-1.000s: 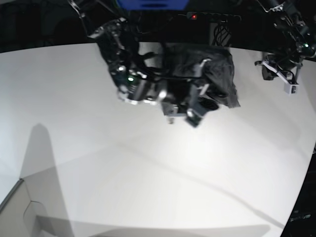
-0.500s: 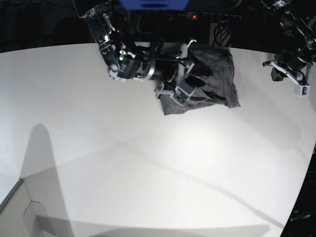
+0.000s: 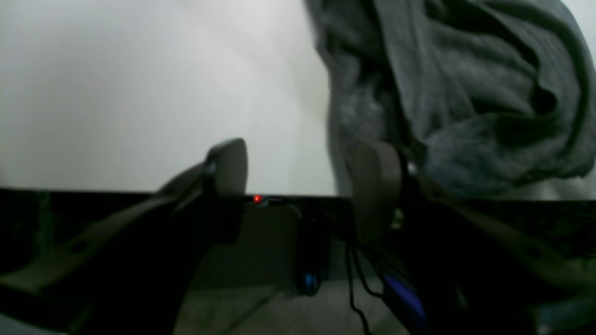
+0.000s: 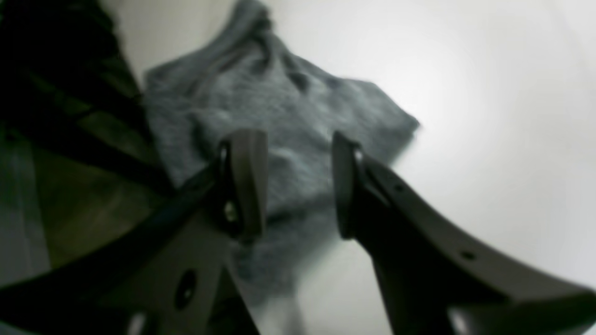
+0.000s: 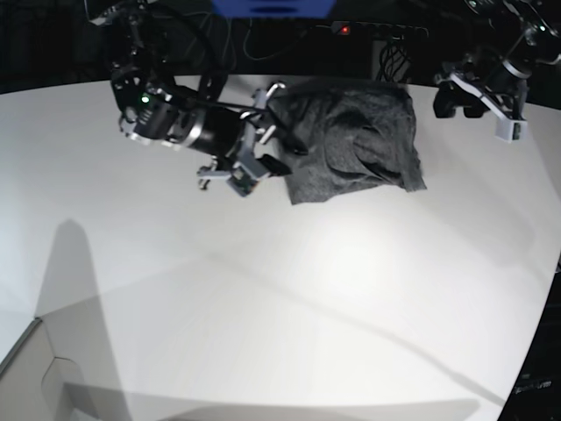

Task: Layout the t-shirt on the table in an organized manner, then fold the t-shirt properly
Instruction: 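Hold the shirt with the right gripper and tuck its edge with the left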

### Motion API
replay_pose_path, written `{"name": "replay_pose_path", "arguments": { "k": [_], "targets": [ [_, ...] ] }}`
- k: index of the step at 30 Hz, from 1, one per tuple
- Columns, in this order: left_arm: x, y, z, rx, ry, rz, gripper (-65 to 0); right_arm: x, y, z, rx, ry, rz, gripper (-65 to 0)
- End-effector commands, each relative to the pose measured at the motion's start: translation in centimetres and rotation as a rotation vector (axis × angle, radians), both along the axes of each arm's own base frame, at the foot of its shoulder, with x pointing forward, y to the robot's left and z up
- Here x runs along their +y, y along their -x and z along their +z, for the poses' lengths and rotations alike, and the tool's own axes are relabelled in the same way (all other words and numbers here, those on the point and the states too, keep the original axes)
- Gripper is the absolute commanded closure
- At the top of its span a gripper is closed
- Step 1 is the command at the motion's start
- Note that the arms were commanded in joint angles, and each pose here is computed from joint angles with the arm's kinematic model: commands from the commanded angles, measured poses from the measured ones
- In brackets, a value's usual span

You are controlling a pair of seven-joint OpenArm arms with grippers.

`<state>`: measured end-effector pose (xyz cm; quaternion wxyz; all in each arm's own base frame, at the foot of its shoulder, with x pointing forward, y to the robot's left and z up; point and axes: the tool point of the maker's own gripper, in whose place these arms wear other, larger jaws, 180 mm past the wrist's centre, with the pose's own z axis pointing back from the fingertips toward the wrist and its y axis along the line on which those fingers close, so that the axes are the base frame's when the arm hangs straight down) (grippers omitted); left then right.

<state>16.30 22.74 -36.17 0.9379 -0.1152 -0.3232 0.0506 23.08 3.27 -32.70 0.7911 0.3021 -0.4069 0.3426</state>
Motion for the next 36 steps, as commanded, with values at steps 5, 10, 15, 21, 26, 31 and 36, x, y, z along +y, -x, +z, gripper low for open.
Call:
{"name": "replay_pose_path", "arguments": {
  "k": [5,10,15,21,26,31,36],
  "targets": [
    [-1.6,-0.7,0.6,-0.072,0.054,0.034,-35.2,0.0,-0.1,1.0,-0.022,-0.037,-0.012,-23.7],
    [-5.3,-1.4,0.1,-0.067,0.103,-0.078,-35.2,0.1,0.5,0.6,-0.005,-0.039,-0.010,-23.7],
    [-8.2,-1.5,0.2,-0.091,0.152,-0.144,-35.2,0.1,0.6,0.4,0.003,-0.040,-0.010,-23.7],
    [-8.7,-1.4,0.2,-0.110,0.166,-0.148,-35.2,0.0,0.6,0.5,0.001,-0.040,-0.013,-23.6],
    [-8.7,-1.3,-0.4,-0.096,0.180,-0.139,-35.1,0.0,1.0,0.2,0.013,-0.040,-0.013,-23.5],
    [-8.4,-1.1,-1.2,-0.072,0.188,-0.141,-35.0,0.0,1.0,0.2,0.013,-0.040,-0.013,-23.5],
    [-8.4,-1.1,-1.2,-0.075,0.185,-0.142,-22.7,0.0,1.0,0.2,0.013,-0.038,-0.013,-23.5]
  ]
}}
